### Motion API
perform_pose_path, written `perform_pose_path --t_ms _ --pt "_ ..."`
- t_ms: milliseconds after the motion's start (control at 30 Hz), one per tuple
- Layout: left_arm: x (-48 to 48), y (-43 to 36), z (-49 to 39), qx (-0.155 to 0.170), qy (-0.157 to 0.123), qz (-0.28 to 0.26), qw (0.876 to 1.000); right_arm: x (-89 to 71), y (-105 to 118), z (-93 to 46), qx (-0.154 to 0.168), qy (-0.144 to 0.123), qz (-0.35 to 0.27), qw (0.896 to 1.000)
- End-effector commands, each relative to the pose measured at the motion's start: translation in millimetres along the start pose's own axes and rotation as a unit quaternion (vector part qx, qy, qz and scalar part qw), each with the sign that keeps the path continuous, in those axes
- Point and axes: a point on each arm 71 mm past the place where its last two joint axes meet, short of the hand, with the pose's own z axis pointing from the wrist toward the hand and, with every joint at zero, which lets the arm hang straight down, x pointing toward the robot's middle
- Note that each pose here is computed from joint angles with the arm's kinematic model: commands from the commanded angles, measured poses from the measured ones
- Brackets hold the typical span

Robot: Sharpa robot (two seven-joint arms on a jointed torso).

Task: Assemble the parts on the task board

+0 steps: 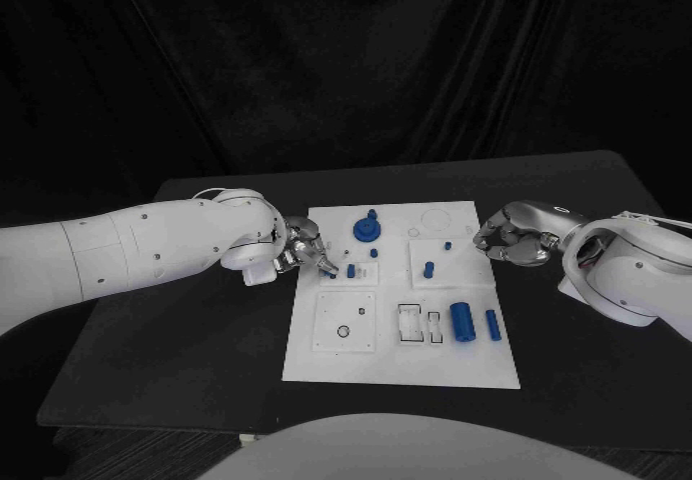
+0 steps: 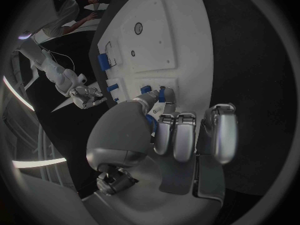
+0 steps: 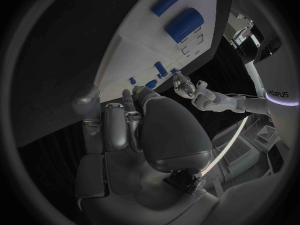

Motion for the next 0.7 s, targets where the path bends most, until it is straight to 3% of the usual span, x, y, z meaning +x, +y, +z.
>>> perform_pose_path --t_ms 33,700 --pt "9.6 11.6 4.2 -0.034 0.022 0.016 0.999 1.3 -1.2 -0.1 0.009 0.003 0.0 1.0" --pt "9.4 13.1 4.7 -0.038 0.027 0.018 0.999 2.4 -1.2 0.4 0.01 0.005 0.0 1.0"
